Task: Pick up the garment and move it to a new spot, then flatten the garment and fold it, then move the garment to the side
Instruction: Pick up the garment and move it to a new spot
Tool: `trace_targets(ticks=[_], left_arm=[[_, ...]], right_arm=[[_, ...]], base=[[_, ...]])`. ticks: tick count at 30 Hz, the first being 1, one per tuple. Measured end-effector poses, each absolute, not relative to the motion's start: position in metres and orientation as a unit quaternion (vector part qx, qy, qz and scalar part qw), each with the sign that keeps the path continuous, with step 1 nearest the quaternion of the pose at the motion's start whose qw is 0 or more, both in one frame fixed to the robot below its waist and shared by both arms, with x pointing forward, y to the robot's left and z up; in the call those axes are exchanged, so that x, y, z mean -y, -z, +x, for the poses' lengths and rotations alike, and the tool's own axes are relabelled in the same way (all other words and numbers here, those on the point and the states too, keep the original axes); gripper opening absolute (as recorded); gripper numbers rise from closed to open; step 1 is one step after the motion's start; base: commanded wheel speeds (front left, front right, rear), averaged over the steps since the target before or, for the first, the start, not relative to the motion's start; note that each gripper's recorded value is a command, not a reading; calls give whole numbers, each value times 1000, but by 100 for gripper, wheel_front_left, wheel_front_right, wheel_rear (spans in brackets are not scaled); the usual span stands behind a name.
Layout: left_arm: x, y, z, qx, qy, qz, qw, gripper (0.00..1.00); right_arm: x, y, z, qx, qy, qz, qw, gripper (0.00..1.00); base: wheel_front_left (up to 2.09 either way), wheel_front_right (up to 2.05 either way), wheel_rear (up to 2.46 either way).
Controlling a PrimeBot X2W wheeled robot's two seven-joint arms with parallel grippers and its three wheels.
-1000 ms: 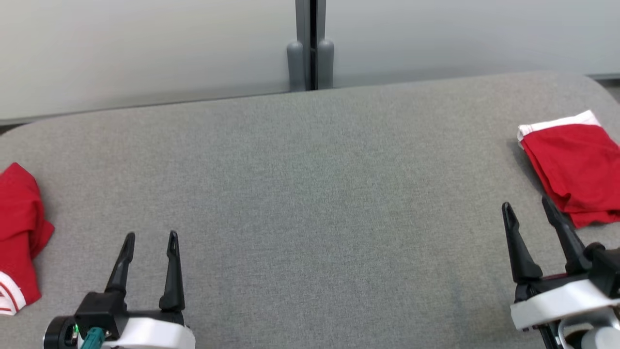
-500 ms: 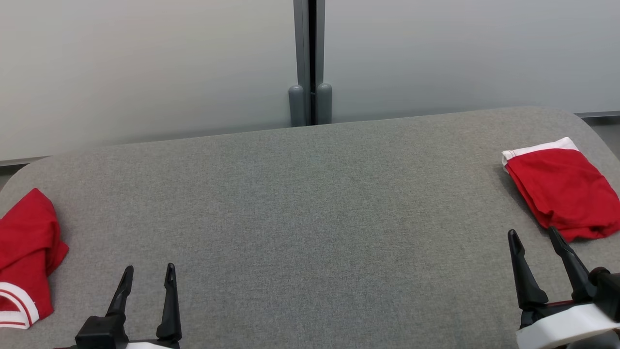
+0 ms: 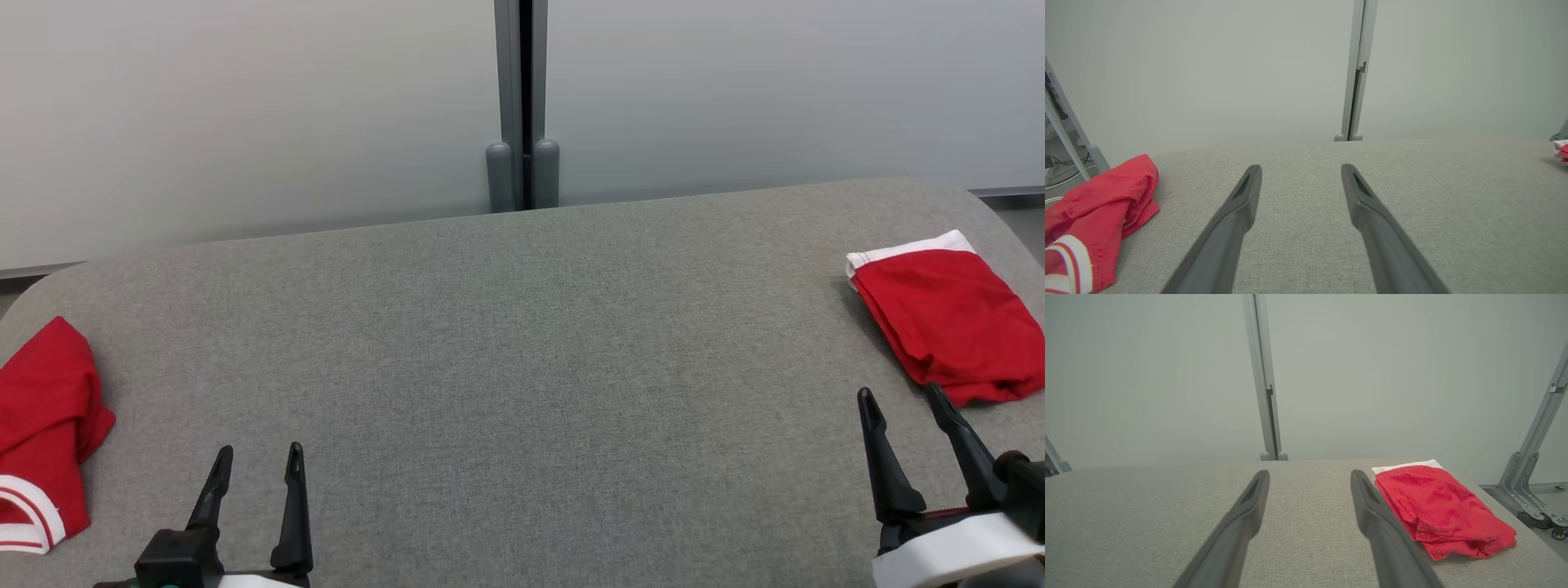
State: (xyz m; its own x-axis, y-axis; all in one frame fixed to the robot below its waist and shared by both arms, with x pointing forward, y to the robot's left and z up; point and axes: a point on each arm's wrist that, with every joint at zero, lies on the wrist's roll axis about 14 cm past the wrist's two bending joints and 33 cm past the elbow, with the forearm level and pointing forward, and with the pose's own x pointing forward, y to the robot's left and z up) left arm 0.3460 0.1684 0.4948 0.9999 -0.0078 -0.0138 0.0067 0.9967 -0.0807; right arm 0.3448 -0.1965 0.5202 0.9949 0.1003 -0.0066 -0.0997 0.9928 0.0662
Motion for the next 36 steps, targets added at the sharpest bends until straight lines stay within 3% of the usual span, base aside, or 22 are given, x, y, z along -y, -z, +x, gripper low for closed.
trace_targets(ticks=[7,15,27,36], left_arm=[[-170,-503,349,7,-1,-44,999,100],[-204,-520,348,40,-55,-44,997,100],[-276,-516,299,43,-174,-42,983,100],[-293,-515,280,44,-206,-41,977,100]], right_arm=[[191,-516,348,-12,-59,31,998,100],[148,-523,373,-6,-126,29,992,100],[60,-530,394,-5,-255,26,967,100],[38,-534,395,0,-286,25,958,100]], base=[[0,0,0],[0,0,0],[0,0,0],[0,0,0]])
